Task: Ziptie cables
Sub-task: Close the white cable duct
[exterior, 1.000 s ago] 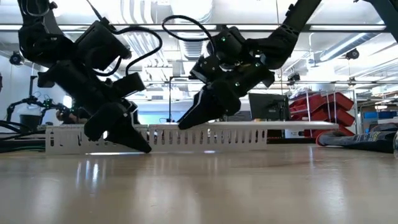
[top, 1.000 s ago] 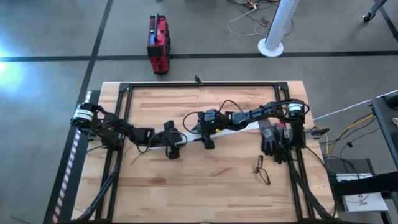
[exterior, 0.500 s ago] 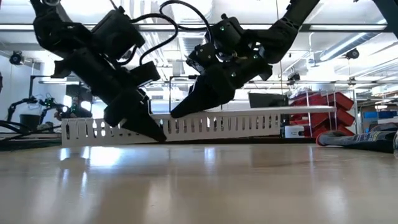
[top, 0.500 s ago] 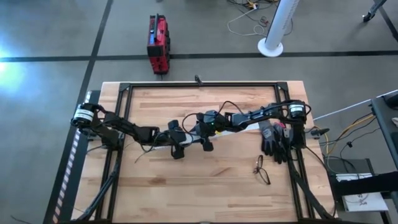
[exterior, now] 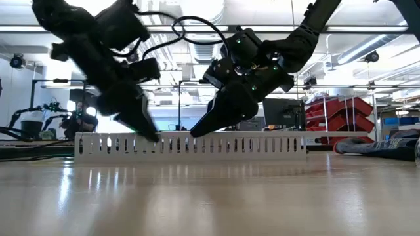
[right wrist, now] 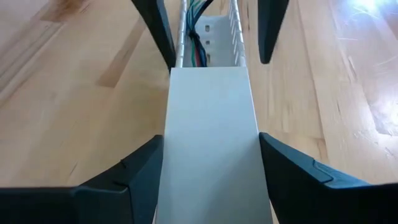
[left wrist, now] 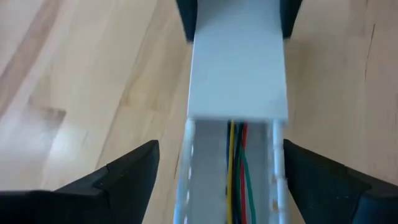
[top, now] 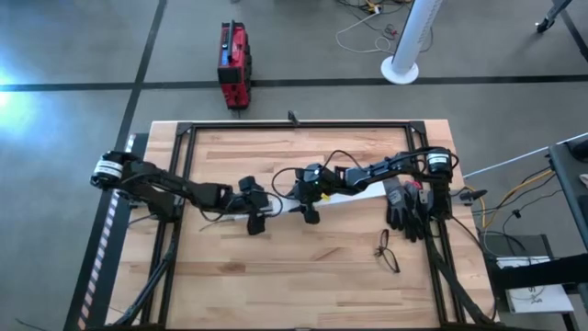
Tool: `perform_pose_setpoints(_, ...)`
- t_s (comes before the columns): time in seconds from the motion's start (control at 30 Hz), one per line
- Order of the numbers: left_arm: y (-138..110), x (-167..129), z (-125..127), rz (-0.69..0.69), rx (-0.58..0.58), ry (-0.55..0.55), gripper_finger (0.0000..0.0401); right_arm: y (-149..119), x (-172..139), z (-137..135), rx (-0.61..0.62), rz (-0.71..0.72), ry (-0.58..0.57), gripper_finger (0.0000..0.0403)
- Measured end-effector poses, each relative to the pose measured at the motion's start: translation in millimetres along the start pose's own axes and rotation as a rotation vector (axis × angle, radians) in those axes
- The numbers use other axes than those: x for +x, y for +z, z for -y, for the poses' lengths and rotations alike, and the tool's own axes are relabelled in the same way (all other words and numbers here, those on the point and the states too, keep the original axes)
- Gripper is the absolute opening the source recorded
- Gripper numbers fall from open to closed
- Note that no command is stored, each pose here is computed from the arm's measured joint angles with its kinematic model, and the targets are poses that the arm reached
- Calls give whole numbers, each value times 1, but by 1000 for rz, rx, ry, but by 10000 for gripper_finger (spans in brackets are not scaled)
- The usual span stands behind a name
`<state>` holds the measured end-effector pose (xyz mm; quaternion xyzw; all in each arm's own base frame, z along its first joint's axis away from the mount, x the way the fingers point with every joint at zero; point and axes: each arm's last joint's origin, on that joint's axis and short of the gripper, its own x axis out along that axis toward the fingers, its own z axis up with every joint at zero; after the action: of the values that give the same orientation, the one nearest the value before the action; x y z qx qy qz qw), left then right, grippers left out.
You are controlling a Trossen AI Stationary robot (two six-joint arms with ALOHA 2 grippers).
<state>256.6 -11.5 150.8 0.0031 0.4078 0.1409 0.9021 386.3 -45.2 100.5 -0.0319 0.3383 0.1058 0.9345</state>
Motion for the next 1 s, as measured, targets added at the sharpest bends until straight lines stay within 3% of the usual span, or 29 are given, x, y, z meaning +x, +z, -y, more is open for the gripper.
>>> perform_pose_setpoints(0.2, -31, 4, -3, -101, -40, -19, 309, -1, -1, 1, 2, -1, 18, 217)
perform_pose_setpoints(0.43, -63, 16, -3, -92, -154, -53, 293, -1, -1, 4, -9, 9, 26, 217)
perform_pose_setpoints(0.6, -62, 25, 0, -64, -147, -60, 216, 1, -1, 5, 2, 44, 3, 217)
perform_pose_setpoints(1.0, -50, 26, 2, -108, -120, -64, 221, -2, -5, 8, 94, -52, -131, 217)
